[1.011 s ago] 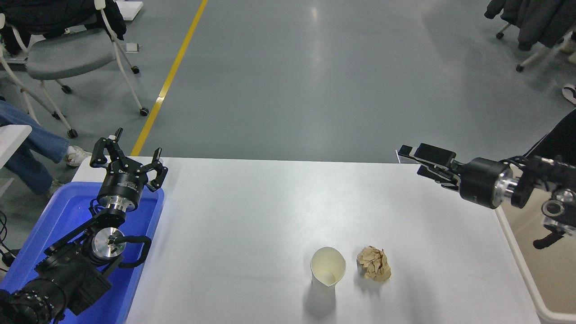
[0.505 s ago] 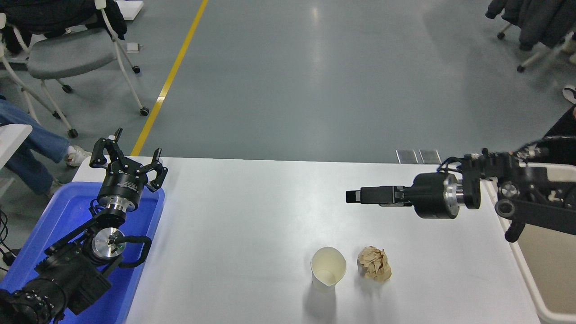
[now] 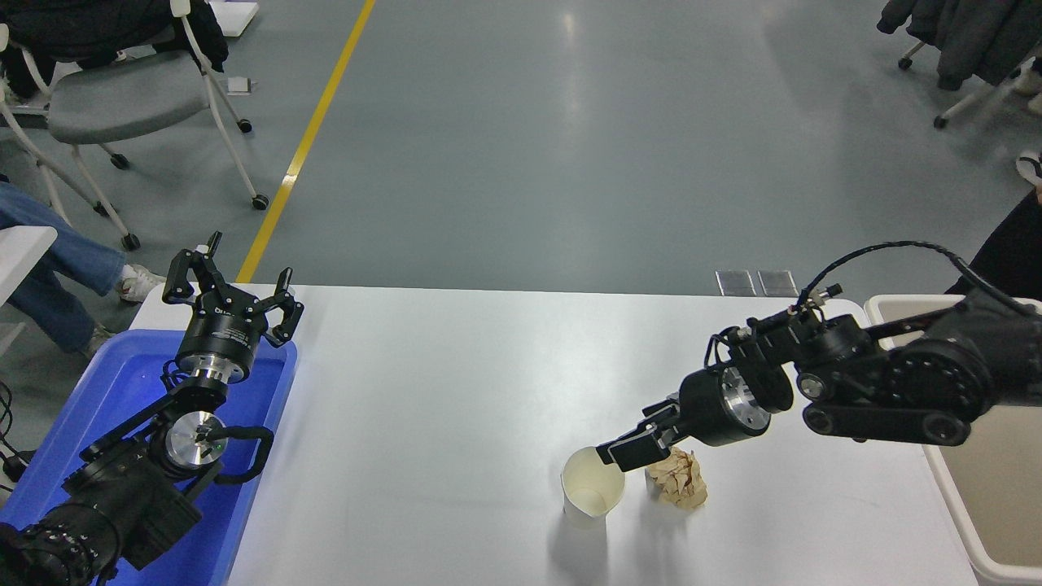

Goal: Dispose of the paper cup in the dustbin

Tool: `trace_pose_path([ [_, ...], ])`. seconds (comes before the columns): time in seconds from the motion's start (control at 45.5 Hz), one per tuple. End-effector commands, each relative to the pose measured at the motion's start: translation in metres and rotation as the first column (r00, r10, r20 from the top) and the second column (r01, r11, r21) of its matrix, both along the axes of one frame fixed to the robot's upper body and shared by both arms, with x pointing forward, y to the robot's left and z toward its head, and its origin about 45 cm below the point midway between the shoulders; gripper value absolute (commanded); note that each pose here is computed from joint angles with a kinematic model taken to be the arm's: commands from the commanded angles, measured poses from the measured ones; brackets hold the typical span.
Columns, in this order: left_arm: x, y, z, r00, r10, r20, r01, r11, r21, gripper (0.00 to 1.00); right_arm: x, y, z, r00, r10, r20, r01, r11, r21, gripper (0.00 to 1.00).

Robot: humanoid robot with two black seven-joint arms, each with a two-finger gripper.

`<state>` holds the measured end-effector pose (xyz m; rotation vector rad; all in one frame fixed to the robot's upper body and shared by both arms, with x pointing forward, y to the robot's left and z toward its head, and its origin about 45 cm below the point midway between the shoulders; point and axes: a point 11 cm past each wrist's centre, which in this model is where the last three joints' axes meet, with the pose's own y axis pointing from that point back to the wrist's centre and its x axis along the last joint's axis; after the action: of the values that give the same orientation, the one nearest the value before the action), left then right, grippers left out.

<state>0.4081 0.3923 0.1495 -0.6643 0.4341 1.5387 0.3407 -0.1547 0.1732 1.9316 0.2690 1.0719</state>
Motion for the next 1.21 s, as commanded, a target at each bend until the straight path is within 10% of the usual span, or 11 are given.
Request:
trace_pose_path([
  [0.0, 0.0, 0.0, 0.0, 1.0, 0.0, 0.0, 0.0, 1.0, 0.0, 1.0, 0.002, 0.018, -0.015, 0.995, 0.084, 0.047, -0.082, 0.996, -0.043, 0.99],
  [0.593, 0.0, 0.0, 0.0, 1.0, 0.0, 0.0, 0.0, 1.0, 0.0, 1.0, 0.001, 0.016, -0.033, 0.995, 0.094, 0.035, -0.091, 0.993, -0.076, 0.82],
  [1.011, 0.0, 0.0, 0.0, 1.0, 0.0, 0.0, 0.0, 1.0, 0.0, 1.0, 0.001, 0.003, -0.037, 0.993, 0.112, 0.037, -0.106, 0.986, -0.131, 0.05],
  [1.187, 0.0, 0.0, 0.0, 1.0, 0.0, 0.0, 0.0, 1.0, 0.0, 1.0, 0.004, 0.006, -0.032, 0.992, 0.114, 0.046, -0.107, 0.986, -0.127, 0.0],
])
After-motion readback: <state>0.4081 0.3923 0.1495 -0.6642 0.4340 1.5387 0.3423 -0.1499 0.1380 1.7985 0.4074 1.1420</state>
